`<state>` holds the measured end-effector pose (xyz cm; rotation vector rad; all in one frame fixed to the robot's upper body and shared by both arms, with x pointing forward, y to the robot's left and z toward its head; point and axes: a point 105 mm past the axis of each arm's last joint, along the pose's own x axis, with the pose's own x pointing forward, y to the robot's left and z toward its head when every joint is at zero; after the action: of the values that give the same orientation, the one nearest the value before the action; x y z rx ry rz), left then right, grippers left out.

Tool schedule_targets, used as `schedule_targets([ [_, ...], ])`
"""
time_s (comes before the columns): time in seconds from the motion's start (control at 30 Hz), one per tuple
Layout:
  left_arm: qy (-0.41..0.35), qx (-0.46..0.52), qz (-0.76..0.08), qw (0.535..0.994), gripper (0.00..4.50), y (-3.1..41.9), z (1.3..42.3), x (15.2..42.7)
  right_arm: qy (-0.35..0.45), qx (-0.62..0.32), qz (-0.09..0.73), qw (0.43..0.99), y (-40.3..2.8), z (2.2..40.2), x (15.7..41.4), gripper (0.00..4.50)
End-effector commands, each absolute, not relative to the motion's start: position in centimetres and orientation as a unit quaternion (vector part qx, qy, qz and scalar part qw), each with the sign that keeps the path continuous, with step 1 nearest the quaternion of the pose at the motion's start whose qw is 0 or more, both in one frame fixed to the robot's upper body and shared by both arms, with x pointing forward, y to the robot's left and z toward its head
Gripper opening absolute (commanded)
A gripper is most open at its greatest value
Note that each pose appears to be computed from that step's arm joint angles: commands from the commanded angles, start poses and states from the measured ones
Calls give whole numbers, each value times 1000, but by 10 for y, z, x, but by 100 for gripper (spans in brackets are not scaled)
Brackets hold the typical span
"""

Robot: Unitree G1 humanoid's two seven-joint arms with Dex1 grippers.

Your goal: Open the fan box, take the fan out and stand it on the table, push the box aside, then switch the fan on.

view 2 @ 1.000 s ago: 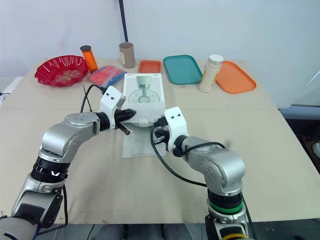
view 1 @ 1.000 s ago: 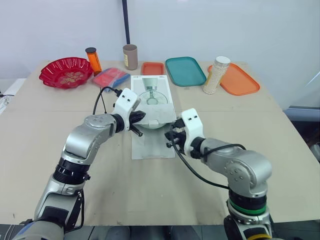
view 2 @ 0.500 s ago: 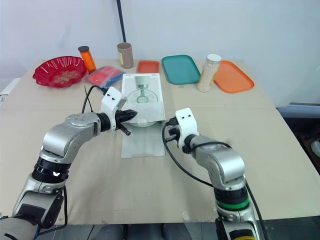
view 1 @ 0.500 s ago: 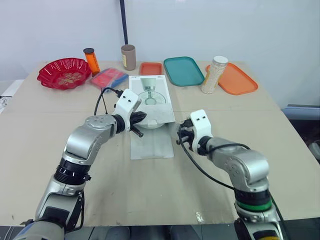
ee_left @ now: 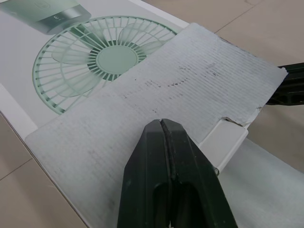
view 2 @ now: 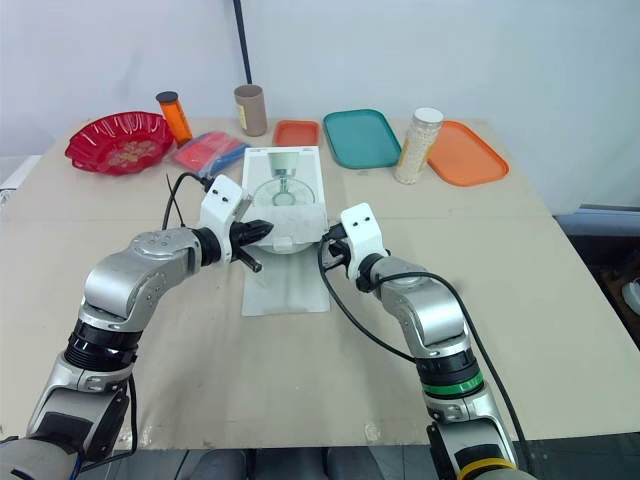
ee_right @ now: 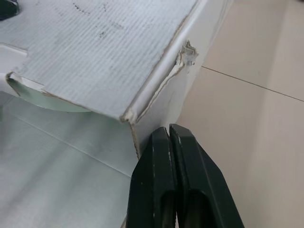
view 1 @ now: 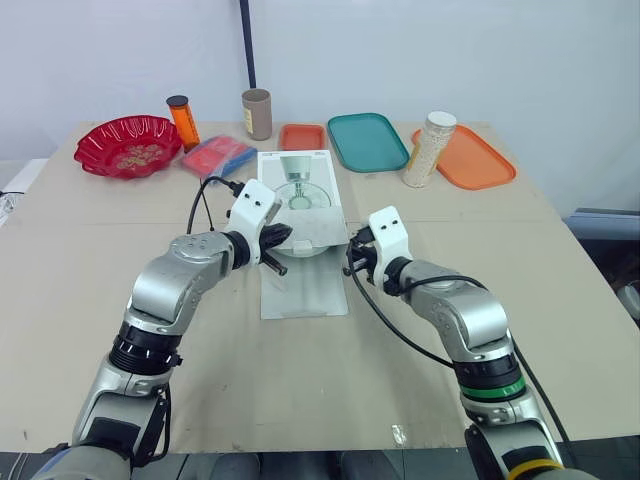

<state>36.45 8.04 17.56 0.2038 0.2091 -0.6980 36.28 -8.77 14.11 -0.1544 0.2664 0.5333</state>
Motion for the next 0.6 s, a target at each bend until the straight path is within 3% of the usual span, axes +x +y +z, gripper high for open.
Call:
schedule_targets([
  [0.03,121,95,-338,928,0,80,165,363,77,-80,297,948,-73,165,359,5],
  [0.4,122,90,-335,930,0,80,166,362,16,-107,266,958,-99,202,356,5],
  [0.6,109,88,-323,936,0,84,173,363,-30,-104,285,952,-80,228,354,5],
])
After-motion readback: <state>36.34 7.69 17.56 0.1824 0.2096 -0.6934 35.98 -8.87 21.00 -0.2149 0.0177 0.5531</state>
